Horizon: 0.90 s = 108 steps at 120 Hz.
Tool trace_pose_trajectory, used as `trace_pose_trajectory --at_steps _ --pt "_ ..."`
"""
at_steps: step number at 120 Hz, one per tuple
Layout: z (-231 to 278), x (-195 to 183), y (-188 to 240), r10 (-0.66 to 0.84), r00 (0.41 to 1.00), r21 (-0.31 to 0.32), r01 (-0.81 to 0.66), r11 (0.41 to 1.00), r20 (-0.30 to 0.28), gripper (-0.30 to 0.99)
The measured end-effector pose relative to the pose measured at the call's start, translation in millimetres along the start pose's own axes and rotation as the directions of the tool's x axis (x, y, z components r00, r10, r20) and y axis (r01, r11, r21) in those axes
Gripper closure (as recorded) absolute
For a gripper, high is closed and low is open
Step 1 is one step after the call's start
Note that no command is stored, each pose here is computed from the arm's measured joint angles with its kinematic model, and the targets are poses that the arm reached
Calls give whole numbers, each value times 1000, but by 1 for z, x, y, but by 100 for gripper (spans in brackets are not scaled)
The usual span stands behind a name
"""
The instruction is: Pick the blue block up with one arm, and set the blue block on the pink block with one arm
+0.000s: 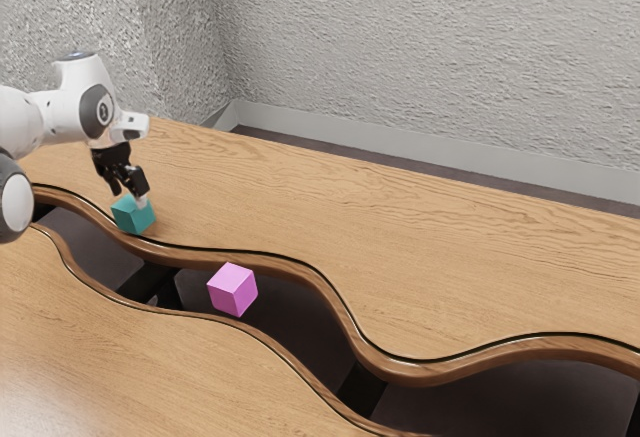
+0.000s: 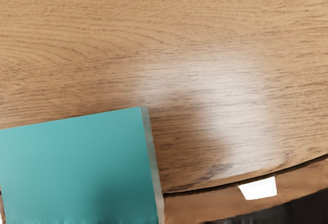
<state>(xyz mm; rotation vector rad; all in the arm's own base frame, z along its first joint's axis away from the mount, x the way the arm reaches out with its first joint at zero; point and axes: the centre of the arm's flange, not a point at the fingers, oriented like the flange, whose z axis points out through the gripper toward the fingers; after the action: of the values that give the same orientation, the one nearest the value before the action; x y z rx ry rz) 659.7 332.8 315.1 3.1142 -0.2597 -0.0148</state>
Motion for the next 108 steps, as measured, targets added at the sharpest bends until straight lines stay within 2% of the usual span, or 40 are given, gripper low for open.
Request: trace_pose_trajectory --at_steps 24,66,108 --pt "8 0 -3 -14 999 -23 15 1000 42 0" --pt "14 17 -17 -14 999 0 14 1000 45 0" --pt "27 19 -23 -14 998 -12 15 1000 60 0"
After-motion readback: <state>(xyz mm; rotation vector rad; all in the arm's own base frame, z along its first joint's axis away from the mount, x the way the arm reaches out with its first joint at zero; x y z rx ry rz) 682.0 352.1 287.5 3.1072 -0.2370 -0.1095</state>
